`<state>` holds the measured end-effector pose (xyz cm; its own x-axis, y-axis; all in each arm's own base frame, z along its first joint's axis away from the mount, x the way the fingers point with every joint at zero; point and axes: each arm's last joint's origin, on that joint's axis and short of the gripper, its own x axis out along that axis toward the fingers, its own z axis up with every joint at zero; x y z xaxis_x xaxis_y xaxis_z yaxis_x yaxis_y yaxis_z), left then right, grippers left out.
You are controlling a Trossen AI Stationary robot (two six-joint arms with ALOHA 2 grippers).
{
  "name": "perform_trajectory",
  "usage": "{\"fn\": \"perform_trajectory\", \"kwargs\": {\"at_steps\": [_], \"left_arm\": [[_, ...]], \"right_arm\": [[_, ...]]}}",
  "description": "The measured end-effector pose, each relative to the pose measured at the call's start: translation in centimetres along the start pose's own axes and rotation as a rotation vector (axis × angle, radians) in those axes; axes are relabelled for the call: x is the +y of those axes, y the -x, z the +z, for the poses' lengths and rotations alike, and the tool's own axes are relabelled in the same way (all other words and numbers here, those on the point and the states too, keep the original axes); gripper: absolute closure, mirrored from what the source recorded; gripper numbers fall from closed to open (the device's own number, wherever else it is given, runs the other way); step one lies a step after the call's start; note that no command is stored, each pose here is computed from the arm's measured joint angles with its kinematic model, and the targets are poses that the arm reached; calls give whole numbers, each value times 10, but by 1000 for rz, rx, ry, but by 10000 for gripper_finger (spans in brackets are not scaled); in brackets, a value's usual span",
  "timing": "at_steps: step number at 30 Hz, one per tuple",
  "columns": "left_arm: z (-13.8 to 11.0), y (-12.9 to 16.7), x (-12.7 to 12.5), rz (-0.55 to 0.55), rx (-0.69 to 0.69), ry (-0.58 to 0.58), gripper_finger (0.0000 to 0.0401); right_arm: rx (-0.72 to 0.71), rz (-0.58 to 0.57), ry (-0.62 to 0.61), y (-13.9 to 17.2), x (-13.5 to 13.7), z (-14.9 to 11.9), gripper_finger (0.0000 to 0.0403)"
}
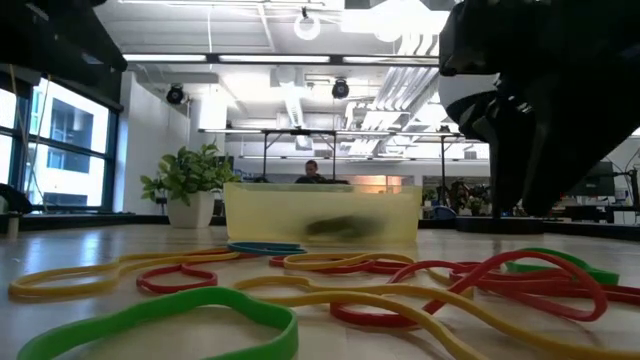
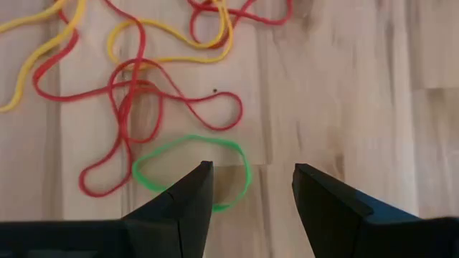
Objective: Pick and place rubber bands into bin
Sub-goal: Put the green rubber band into the yellow bin
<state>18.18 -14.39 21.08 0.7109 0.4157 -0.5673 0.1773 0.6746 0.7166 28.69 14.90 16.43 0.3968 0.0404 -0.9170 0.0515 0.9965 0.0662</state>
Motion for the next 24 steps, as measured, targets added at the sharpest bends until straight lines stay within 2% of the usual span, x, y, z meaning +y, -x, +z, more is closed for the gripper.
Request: {"fn": "perform_trajectory", "kwargs": {"at_steps": [14, 20, 24], "left_arm": [[-8, -6, -7, 2, 4, 34, 279], [-8, -6, -7, 3, 5, 35, 279], [-8, -6, -7, 5, 5, 35, 279]], "right_arm": [[110, 10, -49, -33, -1, -6, 222], [117, 13, -57, -35, -2, -5, 223], [127, 21, -59, -35, -3, -5, 253]]}}
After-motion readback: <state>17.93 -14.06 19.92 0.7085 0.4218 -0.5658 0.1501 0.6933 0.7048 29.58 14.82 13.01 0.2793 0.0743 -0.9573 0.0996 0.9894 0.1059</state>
